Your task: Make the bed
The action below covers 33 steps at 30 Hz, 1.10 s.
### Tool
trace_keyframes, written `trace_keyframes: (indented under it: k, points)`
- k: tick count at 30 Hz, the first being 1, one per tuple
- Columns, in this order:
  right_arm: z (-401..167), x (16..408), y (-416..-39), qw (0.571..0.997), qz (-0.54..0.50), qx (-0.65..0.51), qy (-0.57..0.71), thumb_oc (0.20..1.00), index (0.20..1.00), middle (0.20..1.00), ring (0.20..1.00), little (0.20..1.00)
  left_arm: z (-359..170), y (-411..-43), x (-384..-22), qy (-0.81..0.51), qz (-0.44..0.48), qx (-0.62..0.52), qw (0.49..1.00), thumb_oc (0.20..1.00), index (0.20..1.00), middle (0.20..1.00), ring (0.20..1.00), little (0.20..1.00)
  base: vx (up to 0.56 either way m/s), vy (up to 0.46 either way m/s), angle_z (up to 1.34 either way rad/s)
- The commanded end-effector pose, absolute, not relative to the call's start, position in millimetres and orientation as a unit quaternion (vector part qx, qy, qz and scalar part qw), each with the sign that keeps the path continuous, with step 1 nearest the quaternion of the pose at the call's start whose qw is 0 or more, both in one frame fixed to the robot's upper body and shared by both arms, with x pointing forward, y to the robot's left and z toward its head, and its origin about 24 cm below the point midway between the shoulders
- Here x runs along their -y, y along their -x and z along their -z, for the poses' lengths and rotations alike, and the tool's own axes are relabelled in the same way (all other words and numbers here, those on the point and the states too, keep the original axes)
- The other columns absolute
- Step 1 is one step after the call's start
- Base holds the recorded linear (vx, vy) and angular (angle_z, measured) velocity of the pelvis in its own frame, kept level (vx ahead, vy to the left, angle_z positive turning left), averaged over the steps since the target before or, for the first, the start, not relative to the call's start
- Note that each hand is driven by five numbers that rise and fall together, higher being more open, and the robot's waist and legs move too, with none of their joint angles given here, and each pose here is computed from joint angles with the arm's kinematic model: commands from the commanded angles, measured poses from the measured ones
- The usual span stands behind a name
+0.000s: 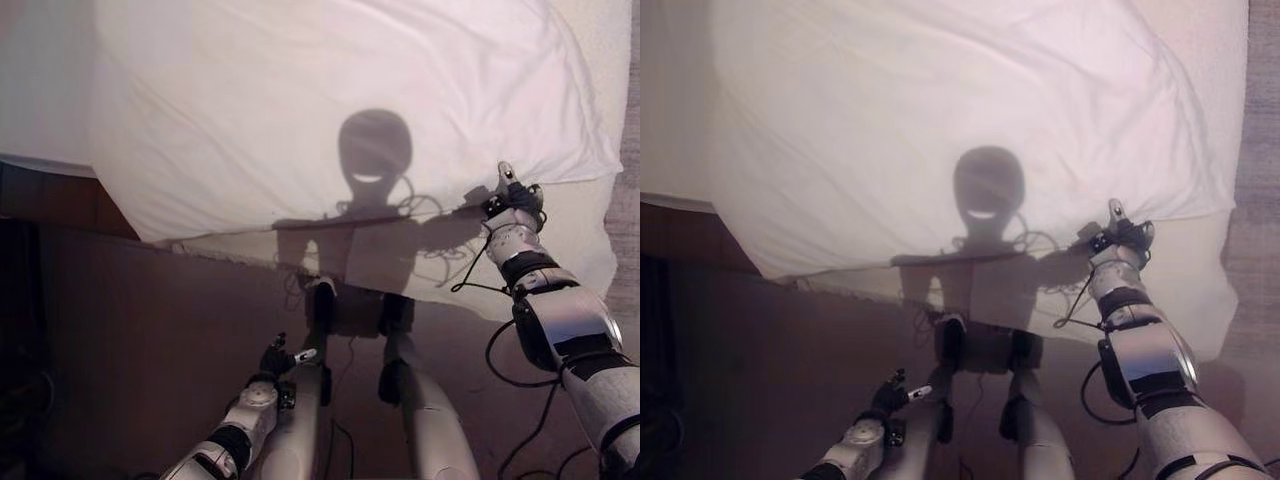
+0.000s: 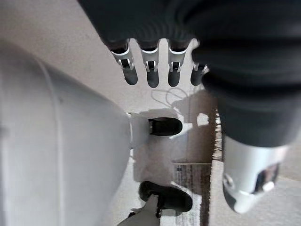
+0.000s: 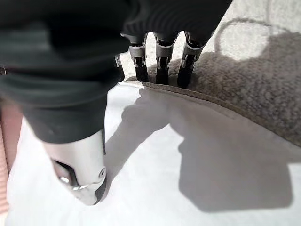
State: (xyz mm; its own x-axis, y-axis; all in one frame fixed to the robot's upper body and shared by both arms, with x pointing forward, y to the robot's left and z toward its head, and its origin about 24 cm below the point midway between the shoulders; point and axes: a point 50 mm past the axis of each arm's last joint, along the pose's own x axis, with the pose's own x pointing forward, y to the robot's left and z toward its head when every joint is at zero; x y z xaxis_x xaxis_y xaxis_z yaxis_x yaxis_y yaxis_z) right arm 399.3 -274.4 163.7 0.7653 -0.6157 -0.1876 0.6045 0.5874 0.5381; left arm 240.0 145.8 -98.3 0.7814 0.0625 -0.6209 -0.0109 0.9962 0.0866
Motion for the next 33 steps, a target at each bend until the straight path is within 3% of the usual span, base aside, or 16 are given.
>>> trace_keyframes:
  k: [1, 14, 16, 25, 33]
  points:
    - [-287, 268, -407, 0.907, 0.217, 0.196, -0.303, 1.0, 1.0, 1.0, 1.0, 1.0, 98, -238, -147, -0.039, -0.006, -0.325, 0.945, 1.0, 1.0, 1.0, 1.0, 1.0, 0.0, 0.0, 0.0]
    - [-330, 257, -401, 0.882, 0.171, 0.272, -0.344, 1.0, 1.0, 1.0, 1.0, 1.0, 99, -238, -153, -0.048, -0.007, -0.33, 0.943, 1.0, 1.0, 1.0, 1.0, 1.0, 0.0, 0.0, 0.0]
    - [-334, 257, -400, 0.883, 0.182, 0.274, -0.334, 0.2, 0.2, 0.2, 0.2, 0.2, 100, -237, -154, -0.049, -0.009, -0.331, 0.942, 1.0, 1.0, 1.0, 1.0, 1.0, 0.0, 0.0, 0.0]
    - [-344, 251, -399, 0.896, 0.202, 0.276, -0.282, 0.2, 0.2, 0.2, 0.2, 0.2, 102, -235, -156, -0.052, -0.02, -0.336, 0.94, 1.0, 1.0, 1.0, 1.0, 1.0, 0.0, 0.003, 0.0]
    - [-344, 272, -391, 0.897, 0.243, 0.284, -0.236, 0.2, 0.2, 0.2, 0.2, 0.2, 103, -232, -160, -0.056, -0.025, -0.339, 0.939, 1.0, 1.0, 1.0, 1.0, 1.0, -0.01, 0.016, 0.09]
